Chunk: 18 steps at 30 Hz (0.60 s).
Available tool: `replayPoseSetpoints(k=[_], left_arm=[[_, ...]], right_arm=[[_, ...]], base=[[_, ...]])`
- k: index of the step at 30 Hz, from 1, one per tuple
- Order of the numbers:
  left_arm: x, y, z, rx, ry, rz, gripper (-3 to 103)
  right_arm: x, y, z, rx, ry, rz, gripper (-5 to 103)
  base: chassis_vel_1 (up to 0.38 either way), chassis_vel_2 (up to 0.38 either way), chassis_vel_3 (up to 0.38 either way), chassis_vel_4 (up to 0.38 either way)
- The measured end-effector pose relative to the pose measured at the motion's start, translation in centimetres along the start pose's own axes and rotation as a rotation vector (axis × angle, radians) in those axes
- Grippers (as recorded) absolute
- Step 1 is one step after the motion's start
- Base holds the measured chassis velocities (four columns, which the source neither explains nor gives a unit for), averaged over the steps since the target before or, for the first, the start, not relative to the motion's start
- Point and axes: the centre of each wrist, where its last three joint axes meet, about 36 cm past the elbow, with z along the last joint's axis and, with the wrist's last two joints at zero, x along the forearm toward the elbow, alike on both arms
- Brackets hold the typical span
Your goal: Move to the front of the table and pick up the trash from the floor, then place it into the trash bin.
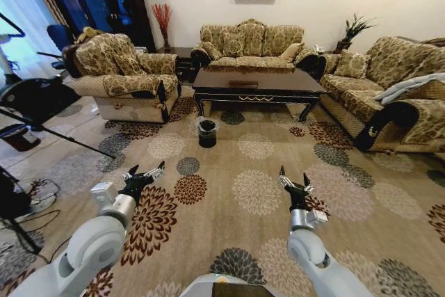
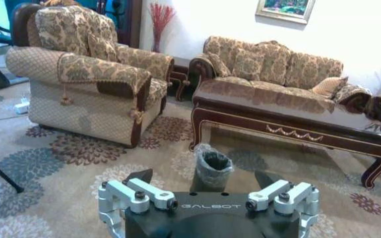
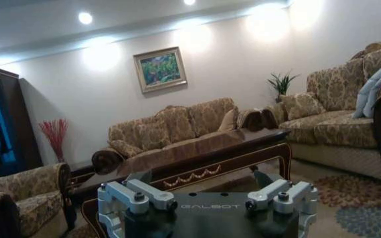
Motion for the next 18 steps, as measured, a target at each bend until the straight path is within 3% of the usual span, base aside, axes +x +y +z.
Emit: replayPoseSetpoints(k=[18], left_arm=[[0.00,0.00,0.00,0.000,0.000,0.000,100]], right_arm=[[0.00,0.00,0.00,0.000,0.000,0.000,100]], base=[[0.000,0.000,0.000,0.000]])
